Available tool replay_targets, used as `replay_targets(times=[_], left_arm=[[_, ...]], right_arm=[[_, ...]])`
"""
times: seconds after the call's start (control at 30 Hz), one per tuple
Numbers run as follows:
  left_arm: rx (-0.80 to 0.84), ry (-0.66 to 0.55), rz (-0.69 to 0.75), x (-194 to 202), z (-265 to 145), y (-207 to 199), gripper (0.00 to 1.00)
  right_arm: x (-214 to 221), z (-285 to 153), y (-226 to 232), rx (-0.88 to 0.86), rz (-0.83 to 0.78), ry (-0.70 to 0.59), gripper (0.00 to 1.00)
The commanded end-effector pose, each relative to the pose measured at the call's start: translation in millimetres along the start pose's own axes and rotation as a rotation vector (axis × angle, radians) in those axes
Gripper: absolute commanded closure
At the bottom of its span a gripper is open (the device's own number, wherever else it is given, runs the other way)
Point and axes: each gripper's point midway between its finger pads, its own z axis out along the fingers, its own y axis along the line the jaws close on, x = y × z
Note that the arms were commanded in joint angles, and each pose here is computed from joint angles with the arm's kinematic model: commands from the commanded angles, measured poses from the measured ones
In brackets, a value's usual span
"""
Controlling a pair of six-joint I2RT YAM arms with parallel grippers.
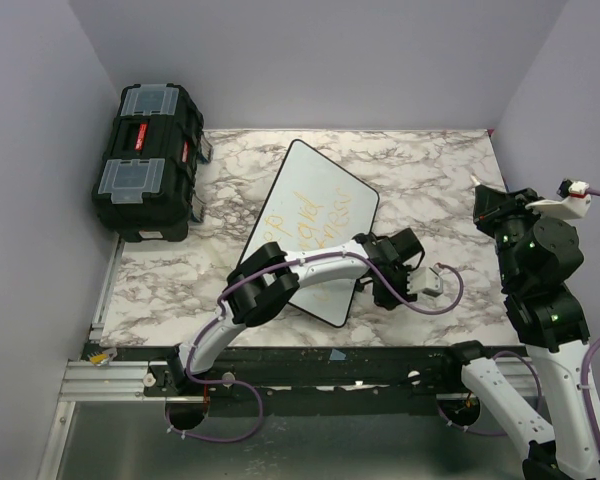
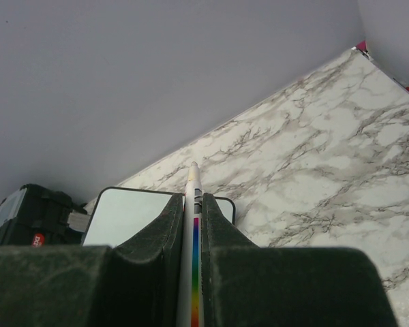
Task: Write a sentence on the whiteboard
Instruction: Pick up the pen cap from the center of the board.
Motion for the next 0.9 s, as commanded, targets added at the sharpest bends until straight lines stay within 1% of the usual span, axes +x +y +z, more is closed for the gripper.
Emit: replay_targets(times=[0.0,0.17,0.3,0.43,0.7,0.87], left_arm=[[0.021,0.044,-0.008,23,19,-4,0.69],[0.015,0.043,-0.025,34,17,-11,0.77],[0.011,0.042,-0.049,39,17,-15,0.90],[-0.004,0.014,-0.071,35,14,-15,1.00],[-0.049,-0.114,-0.061,0,-20,-5,1.00],[-0.070,-0.205,-0.056,-18,-48,0,1.00]], right_arm=[[8,1,-3,0.010,-0.021,0.029,0.99],[10,1,-3,0.006,-0.021,0.036,0.99],[14,2,-2,0.000,-0.017,0.049,0.99],[20,2,-2,-0.004,-0.013,0.068,0.99],[23,-4,-1,-0.024,-0.019,0.086,0.99],[22,-8,1,-0.035,-0.016,0.100,0.99]])
